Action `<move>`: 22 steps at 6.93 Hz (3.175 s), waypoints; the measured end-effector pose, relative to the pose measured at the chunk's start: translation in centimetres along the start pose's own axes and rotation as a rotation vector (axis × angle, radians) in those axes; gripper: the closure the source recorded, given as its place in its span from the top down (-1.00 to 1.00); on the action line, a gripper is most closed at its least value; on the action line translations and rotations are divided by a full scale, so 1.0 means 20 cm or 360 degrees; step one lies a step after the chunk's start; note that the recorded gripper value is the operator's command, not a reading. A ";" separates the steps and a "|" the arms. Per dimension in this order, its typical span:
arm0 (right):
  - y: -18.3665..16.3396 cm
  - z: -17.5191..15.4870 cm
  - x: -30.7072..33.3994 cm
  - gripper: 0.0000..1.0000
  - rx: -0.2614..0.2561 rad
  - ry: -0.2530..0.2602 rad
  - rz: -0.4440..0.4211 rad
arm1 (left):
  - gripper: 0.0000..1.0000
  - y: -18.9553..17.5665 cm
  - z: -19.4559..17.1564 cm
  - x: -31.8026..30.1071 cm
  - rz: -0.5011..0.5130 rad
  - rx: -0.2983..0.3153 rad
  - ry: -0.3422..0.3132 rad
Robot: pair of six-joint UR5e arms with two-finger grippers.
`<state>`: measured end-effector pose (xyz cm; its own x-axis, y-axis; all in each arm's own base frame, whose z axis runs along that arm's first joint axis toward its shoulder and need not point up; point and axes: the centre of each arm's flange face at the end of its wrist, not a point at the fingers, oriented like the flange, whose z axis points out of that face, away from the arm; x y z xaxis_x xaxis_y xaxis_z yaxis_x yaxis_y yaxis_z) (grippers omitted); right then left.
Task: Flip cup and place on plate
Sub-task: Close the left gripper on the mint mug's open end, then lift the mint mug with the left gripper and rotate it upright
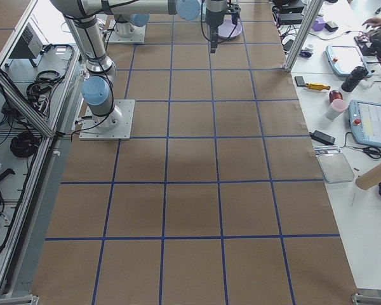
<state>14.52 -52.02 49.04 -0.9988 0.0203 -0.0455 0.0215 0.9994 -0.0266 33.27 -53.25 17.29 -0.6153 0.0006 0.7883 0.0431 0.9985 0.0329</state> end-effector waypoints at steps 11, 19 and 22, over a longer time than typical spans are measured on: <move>0.00 0.00 0.00 1.00 0.0000 0.0000 0.0000 | -1.00 -0.03 0.09 -0.05 0.0095 -0.0058 0.0205; 0.00 0.00 0.00 1.00 0.0000 0.0000 0.0000 | -1.00 -0.08 -0.04 0.43 0.0122 -0.0091 0.0060; 0.00 0.00 0.00 1.00 0.0000 0.0000 0.0000 | -1.00 -0.12 -0.07 0.81 0.0151 -0.0304 -0.0254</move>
<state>14.52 -52.02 49.04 -0.9988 0.0203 -0.0455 0.0215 0.9994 -0.0266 24.32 -55.64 30.92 -0.7171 0.1177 0.6869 0.2453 0.9652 0.0907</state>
